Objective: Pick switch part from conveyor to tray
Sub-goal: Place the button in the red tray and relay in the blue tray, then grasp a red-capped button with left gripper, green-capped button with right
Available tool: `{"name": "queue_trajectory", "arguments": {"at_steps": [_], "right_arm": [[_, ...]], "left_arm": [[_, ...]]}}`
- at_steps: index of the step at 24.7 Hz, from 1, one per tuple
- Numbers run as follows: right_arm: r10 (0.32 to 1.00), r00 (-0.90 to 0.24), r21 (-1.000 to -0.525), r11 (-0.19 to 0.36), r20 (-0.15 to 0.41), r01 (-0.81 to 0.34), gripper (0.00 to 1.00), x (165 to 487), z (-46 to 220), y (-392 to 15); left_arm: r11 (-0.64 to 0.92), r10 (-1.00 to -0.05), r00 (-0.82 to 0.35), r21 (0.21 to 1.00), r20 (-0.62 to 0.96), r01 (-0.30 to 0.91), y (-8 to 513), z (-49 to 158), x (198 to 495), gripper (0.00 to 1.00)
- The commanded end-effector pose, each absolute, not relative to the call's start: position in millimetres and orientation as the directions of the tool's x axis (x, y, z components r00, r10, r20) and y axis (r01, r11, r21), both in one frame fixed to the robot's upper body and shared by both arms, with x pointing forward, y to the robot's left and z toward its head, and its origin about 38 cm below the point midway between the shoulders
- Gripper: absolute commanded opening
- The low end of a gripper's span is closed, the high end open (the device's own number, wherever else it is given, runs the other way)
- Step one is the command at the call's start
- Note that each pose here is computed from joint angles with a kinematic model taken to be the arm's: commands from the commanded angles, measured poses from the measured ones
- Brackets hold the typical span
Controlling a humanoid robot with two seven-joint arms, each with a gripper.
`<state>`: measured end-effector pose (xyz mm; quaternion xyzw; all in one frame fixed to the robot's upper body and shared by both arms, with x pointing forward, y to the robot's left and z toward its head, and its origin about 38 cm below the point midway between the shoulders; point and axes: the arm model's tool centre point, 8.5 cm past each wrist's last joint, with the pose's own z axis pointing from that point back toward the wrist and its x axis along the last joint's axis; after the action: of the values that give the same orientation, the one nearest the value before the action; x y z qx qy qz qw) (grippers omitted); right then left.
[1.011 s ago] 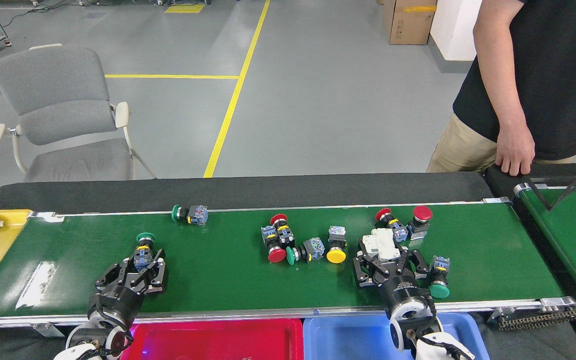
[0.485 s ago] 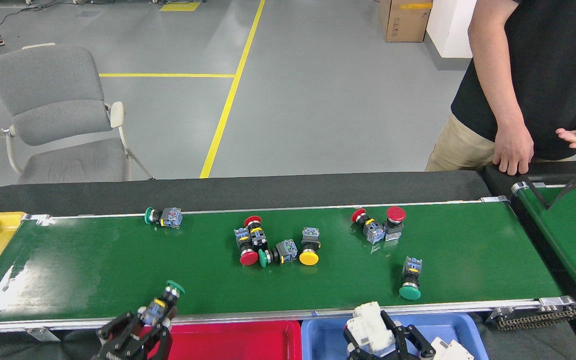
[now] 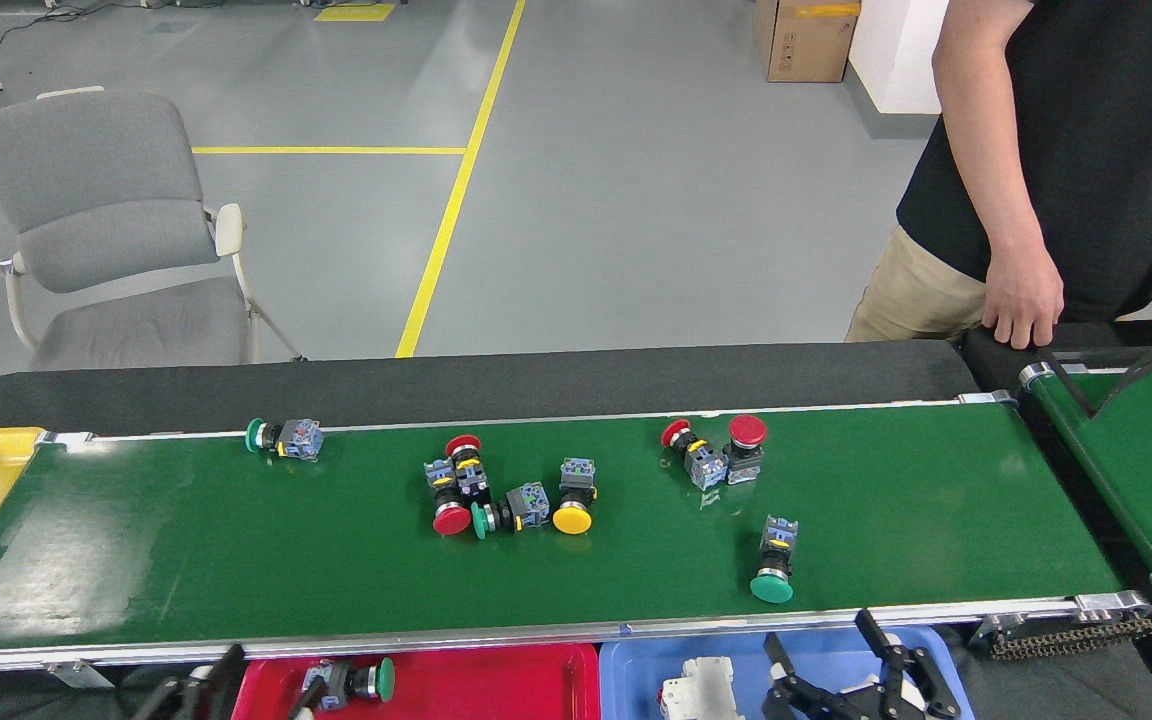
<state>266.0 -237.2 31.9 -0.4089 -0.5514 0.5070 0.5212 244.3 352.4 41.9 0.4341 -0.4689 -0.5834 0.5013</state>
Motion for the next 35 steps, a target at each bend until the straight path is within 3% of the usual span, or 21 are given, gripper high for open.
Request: {"name": "queue_trajectory", "arguments": {"at_steps": [1, 6, 9, 12, 17, 22, 23, 26, 28, 31, 35], "right_arm": [[0.981, -0.112, -0.986, 0.154, 0.161, -0.069, 0.99, 261.6, 32.2, -241.4], [0.974, -0.158, -0.986, 0.150, 0.159, -0.067, 0.99, 266.9, 35.3, -230.2], [0.950, -0.266, -0.987, 0.156, 0.162, -0.042, 0.99, 288.5, 50.2, -189.5], [0.930, -0.335, -0.987, 0.125, 0.152, -0.100, 0.99, 306.5, 52.1, -152.2], [0.948, -0.291, -0.986, 0.089, 0.128, -0.143, 0.99, 341.6, 52.5, -113.4], [0.959, -0.263, -0.980, 0.057, 0.107, -0.193, 0.96, 371.8, 41.3, -82.7], [0.962, -0.249, -0.977, 0.058, 0.109, -0.205, 0.89, 375.9, 41.5, -78.3], [0.960, -0.260, -0.977, 0.046, 0.101, -0.208, 0.41, 377.3, 42.3, -74.1], [0.959, -0.267, -0.976, 0.040, 0.098, -0.214, 0.20, 376.9, 42.1, -72.4], [0.957, -0.274, -0.976, 0.039, 0.098, -0.213, 0.10, 376.6, 42.6, -70.1], [0.945, -0.313, -0.978, 0.034, 0.098, -0.205, 0.05, 374.7, 44.9, -64.5]], "left_arm": [[-0.065, -0.998, -0.004, 0.985, -0.065, 0.157, 375.1, 50.0, 244.8, 1.00], [-0.071, -0.997, -0.041, 0.985, -0.066, 0.157, 368.5, 50.2, 245.0, 1.00], [-0.074, -0.993, -0.099, 0.987, -0.060, 0.141, 353.1, 52.2, 256.1, 1.00], [-0.098, -0.986, -0.142, 0.992, -0.085, 0.085, 338.8, 67.7, 286.7, 1.00], [-0.183, -0.968, -0.185, 0.981, -0.169, 0.065, 315.9, 74.4, 326.3, 1.00], [-0.155, -0.970, -0.206, 0.982, -0.131, 0.106, 300.7, 57.0, 353.3, 1.00], [-0.152, -0.971, -0.203, 0.981, -0.126, 0.118, 300.8, 53.3, 357.0, 1.00], [-0.142, -0.973, -0.201, 0.982, -0.115, 0.125, 301.2, 51.3, 367.8, 1.00], [-0.138, -0.974, -0.199, 0.982, -0.111, 0.129, 301.8, 50.5, 372.7, 1.00], [-0.127, -0.976, -0.195, 0.981, -0.098, 0.143, 302.3, 46.6, 380.8, 1.00], [-0.110, -0.982, -0.170, 0.979, -0.081, 0.170, 306.6, 40.0, 394.3, 1.00]]}}
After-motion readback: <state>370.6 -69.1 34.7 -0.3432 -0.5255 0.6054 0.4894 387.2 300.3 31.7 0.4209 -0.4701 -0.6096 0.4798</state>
